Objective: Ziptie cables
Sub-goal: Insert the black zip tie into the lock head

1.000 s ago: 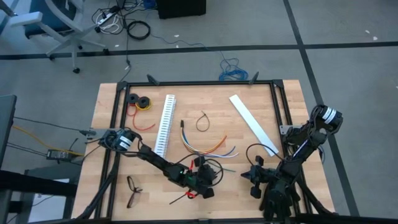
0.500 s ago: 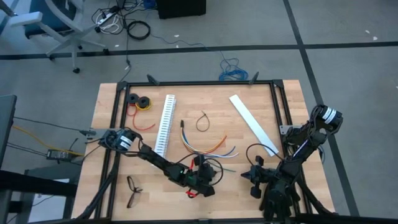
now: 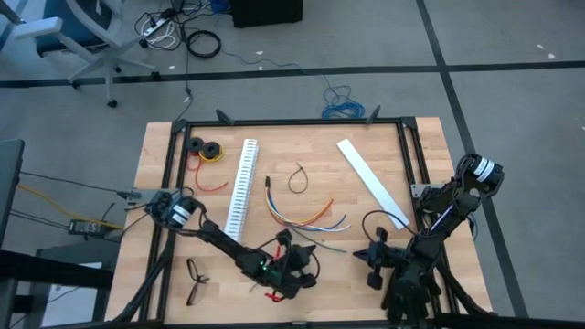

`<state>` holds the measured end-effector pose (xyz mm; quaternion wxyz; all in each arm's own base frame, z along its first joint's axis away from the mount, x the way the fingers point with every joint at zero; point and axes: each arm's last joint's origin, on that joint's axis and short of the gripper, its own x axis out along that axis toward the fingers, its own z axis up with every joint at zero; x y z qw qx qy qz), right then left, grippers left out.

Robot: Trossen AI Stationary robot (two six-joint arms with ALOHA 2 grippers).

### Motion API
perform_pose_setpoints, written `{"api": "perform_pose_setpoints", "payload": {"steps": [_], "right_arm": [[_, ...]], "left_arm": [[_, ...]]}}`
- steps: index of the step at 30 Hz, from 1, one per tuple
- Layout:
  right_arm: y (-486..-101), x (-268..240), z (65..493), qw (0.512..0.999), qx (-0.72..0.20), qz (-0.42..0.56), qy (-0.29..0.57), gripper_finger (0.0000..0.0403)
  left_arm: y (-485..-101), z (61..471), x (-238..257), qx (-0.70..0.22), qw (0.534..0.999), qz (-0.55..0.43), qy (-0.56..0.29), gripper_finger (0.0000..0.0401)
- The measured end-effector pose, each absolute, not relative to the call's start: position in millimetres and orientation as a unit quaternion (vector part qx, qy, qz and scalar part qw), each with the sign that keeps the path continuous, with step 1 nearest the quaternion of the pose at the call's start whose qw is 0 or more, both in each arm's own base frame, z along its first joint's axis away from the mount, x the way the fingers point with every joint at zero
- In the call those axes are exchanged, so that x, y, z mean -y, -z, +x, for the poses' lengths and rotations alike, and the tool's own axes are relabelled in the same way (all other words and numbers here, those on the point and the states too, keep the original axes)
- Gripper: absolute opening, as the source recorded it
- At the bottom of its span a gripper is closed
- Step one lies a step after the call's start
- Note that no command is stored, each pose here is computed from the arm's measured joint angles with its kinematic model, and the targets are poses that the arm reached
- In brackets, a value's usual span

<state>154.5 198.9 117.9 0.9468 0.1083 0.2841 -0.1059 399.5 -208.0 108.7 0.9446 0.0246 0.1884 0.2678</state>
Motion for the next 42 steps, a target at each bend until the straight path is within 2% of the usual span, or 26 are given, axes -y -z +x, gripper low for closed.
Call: {"api": "perform_pose_setpoints", "payload": {"steps": [7,16,21,30,36,42], "right_arm": [[-118,-198,155,0.949,-0.276,0.106,0.112,0.0000],[-119,-193,164,0.949,-0.272,0.101,0.124,0.0000],[-125,-187,183,0.953,-0.257,0.108,0.117,0.0000],[-134,-147,230,0.962,-0.260,0.085,0.030,0.0000],[-137,-97,245,0.977,-0.174,0.122,-0.028,0.0000],[-132,-60,245,0.975,-0.154,0.156,-0.042,0.0000]], "left_arm": [[-101,382,198,-0.127,0.952,-0.026,-0.278,0.0001],[-107,328,165,0.015,0.953,-0.131,-0.273,0.0000],[-112,302,150,0.079,0.949,-0.155,-0.265,0.0000],[-113,300,144,0.079,0.950,-0.140,-0.269,0.0000],[-113,301,142,0.075,0.953,-0.122,-0.266,0.0000],[-109,306,124,0.070,0.959,-0.114,-0.250,0.0000]]}}
